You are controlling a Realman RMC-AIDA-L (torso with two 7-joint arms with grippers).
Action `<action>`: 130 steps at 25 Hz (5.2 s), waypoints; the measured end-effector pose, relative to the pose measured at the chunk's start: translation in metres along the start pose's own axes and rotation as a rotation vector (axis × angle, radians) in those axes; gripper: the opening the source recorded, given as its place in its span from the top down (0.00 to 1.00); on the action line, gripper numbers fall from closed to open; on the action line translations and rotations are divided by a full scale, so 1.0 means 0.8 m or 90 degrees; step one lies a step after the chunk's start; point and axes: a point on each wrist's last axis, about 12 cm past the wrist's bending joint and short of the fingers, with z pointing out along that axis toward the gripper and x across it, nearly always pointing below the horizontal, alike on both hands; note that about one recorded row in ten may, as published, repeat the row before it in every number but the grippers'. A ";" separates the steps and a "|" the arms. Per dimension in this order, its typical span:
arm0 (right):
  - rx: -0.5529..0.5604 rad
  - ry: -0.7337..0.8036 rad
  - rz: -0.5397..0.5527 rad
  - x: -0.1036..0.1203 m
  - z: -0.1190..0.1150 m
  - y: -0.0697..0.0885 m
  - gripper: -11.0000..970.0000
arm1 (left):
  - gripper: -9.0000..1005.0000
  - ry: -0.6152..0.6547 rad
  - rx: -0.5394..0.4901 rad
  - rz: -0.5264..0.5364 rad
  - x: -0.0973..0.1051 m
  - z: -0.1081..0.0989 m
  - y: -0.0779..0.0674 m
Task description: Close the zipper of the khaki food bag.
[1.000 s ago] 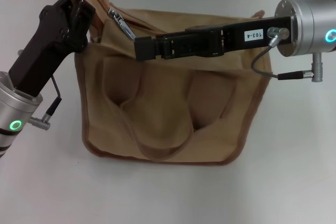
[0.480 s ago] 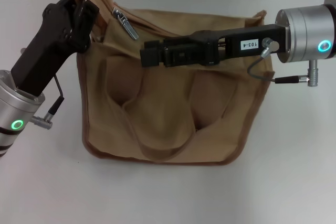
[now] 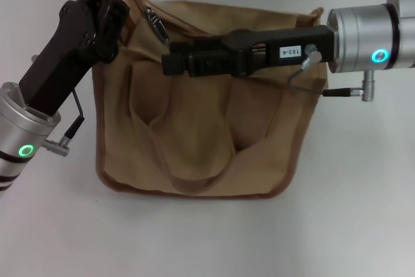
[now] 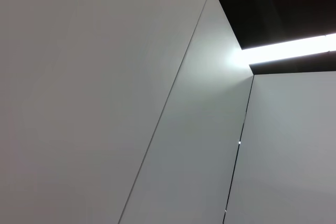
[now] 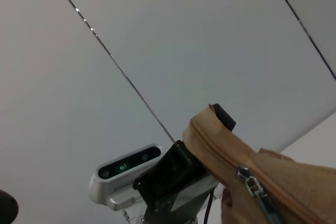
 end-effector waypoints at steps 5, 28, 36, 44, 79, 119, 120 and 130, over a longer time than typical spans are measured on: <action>0.009 -0.008 -0.030 -0.003 0.006 -0.001 0.30 | 0.97 0.000 0.002 -0.001 0.000 0.001 0.000; 0.010 -0.025 -0.099 -0.019 0.016 0.005 0.31 | 0.97 0.006 0.010 0.011 0.002 0.009 0.001; 0.010 -0.025 -0.099 -0.020 0.018 0.005 0.31 | 0.97 0.007 0.010 0.012 0.003 0.010 0.001; 0.005 -0.023 -0.098 -0.020 0.019 0.006 0.32 | 0.97 0.009 0.009 0.014 0.003 0.009 0.002; 0.003 -0.032 -0.091 -0.014 0.018 0.003 0.99 | 0.97 0.006 0.006 0.007 0.004 0.004 -0.002; 0.148 -0.140 0.022 0.055 -0.122 -0.016 0.99 | 0.97 -0.024 -0.101 0.052 -0.014 -0.044 0.008; 0.157 -0.152 0.027 0.060 -0.131 -0.015 0.99 | 0.97 -0.024 -0.101 0.052 -0.015 -0.045 0.008; 0.230 -0.332 -0.027 0.104 -0.207 0.014 0.98 | 0.96 -0.017 -0.105 0.051 -0.013 -0.045 0.008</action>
